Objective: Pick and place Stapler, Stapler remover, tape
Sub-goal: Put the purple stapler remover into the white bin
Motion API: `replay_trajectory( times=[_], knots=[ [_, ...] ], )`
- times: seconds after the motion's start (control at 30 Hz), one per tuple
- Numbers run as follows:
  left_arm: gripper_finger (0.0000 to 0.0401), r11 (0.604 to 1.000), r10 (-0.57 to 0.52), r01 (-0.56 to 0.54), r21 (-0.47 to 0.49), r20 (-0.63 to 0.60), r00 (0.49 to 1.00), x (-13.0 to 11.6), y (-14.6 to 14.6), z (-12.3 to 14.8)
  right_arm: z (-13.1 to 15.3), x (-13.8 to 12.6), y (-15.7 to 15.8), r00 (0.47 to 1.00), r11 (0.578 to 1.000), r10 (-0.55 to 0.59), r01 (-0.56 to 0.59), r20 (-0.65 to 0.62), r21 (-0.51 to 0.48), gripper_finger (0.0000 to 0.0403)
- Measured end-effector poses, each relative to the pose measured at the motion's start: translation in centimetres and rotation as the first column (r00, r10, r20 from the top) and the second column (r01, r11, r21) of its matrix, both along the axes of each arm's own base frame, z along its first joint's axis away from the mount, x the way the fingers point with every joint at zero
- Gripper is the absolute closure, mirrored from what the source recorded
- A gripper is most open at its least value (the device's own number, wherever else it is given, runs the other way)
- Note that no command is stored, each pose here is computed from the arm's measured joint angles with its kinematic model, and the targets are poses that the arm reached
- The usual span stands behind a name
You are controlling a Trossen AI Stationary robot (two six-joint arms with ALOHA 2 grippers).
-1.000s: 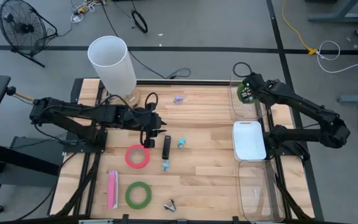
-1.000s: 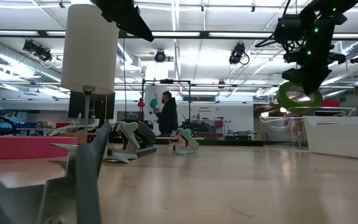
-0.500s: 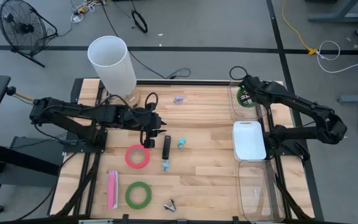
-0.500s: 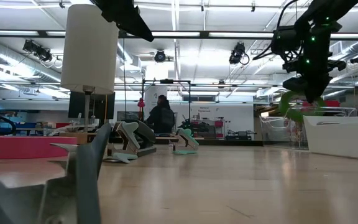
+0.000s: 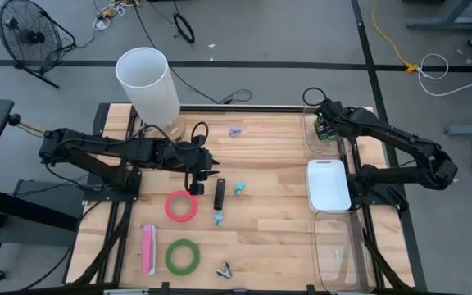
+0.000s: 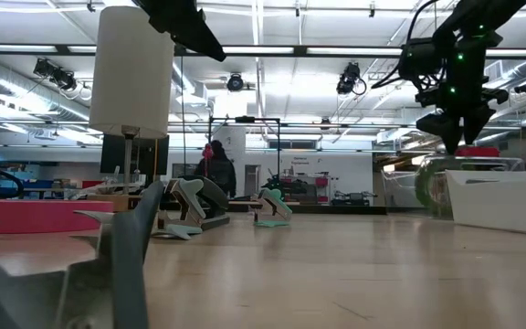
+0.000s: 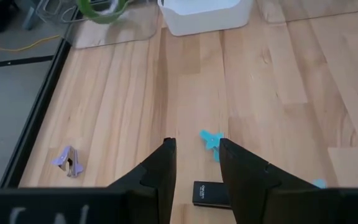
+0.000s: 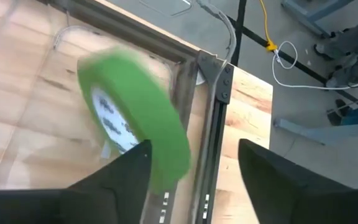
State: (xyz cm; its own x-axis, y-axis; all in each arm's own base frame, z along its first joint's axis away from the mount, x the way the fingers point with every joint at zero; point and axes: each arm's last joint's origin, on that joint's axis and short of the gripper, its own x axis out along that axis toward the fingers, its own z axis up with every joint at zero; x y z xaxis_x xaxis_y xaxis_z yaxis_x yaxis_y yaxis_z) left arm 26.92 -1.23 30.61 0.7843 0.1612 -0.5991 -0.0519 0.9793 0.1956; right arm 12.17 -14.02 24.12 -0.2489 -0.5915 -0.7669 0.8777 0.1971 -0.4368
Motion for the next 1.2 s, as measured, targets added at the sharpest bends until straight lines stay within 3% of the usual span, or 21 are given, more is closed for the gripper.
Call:
replay_trajectory(
  times=[0.2, 0.57, 0.73, 0.87, 1.07, 1.2],
  knots=[
    [0.0275, 1.000, 0.000, 0.000, 0.000, -0.003, 1.000, 0.0, 0.0, 0.0, 0.0, 0.0, 0.0, 1.000, 1.000, -0.002, 0.002, -0.001, -0.003, 0.0138],
    [0.0275, 1.000, 0.000, 0.000, 0.000, -0.003, 1.000, 0.0, 0.0, 0.0, 0.1, 0.1, -0.1, 1.000, 1.000, -0.015, 0.016, 0.022, -0.019, 0.0159],
    [0.0275, 1.000, 0.001, -0.001, 0.000, -0.003, 1.000, 0.0, 0.0, 0.0, 0.1, 0.8, -0.4, 0.990, 1.000, 0.030, -0.031, 0.138, 0.004, 0.0166],
    [0.0275, 0.998, 0.048, -0.048, 0.043, -0.001, 0.999, 0.0, 0.2, 0.0, 0.5, 2.8, -0.5, 0.900, 0.959, 0.249, -0.280, 0.358, 0.037, 0.0168],
    [0.0275, 0.969, 0.196, -0.196, 0.153, 0.019, 0.981, -0.2, 0.9, 0.1, 1.4, 5.2, 0.2, 0.751, 0.890, 0.411, -0.453, 0.517, -0.049, 0.0168],
    [0.0275, 0.956, 0.262, -0.260, 0.136, 0.000, 0.965, -0.3, 2.1, -0.1, 1.6, 7.2, 1.6, 0.658, 0.826, 0.511, -0.554, 0.554, -0.104, 0.0168]
  ],
)
